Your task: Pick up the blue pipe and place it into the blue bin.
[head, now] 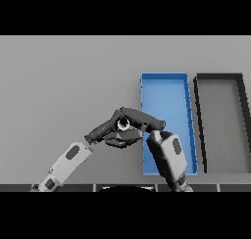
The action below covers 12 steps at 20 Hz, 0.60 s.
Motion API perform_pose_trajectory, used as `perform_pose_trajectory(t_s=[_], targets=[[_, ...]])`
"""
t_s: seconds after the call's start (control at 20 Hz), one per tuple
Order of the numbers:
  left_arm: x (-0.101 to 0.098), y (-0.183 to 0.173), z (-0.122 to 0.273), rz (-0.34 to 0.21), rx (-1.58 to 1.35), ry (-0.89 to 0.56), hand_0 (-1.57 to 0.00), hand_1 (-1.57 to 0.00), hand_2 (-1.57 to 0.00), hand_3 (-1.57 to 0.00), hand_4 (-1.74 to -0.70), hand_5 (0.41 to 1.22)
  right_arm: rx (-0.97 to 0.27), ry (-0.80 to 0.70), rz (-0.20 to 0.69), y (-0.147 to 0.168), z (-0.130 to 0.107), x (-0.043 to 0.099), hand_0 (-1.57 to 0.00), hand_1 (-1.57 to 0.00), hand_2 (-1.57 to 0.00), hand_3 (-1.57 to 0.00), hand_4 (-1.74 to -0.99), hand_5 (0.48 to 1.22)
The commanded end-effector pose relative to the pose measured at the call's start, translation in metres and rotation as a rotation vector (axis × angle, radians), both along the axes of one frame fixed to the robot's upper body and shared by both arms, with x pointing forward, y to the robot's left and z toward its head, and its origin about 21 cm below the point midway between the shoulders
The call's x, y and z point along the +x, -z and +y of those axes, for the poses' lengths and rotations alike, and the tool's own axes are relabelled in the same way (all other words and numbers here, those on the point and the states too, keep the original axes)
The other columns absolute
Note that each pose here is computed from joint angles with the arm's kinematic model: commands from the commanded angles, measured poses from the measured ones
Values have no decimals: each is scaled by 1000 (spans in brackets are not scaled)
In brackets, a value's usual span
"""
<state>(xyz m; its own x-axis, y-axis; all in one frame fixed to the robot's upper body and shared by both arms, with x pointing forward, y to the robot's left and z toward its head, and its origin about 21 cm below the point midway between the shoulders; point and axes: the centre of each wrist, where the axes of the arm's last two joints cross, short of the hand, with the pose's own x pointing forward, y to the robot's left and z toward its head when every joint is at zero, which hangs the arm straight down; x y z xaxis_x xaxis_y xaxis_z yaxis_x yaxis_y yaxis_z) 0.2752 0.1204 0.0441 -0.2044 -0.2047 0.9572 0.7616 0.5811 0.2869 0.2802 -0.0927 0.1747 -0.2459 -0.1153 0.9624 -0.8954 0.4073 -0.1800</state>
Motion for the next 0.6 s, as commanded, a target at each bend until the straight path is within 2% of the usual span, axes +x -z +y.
perform_pose_trajectory(t_s=[0.0, 0.15, 0.3, 0.45, 0.55], targets=[[-3, 0, -2, 0, -11, 3, -8, -6, -7, -2, -876, 555, 27, -18, 29, -5, 0, 0, -1571, -1571, -1571, -1571, -1492, 1221], [-2, 0, 4, 1, 4, 2, -4, -3, -3, -1, -868, 529, 66, -21, 116, -23, -1, 9, -1571, -1571, -1571, -1571, -1494, 1221], [-3, 4, 6, 18, 14, 1, -1, -1, -1, 0, -865, 509, 98, -14, 89, -57, -4, 12, -1571, -1571, -1571, -1571, -1492, 1221], [-5, -2, 2, 5, 4, 11, 0, 0, 0, 1, -863, 493, 130, 1, -17, -101, -14, 17, -1571, -1571, -1571, -1571, -1494, 1221], [-6, -1, 2, 4, 7, 15, 0, 0, 0, 1, -868, 485, 164, 33, -70, -125, -19, 28, -1571, -1571, -1571, -1571, -1496, 1221]])
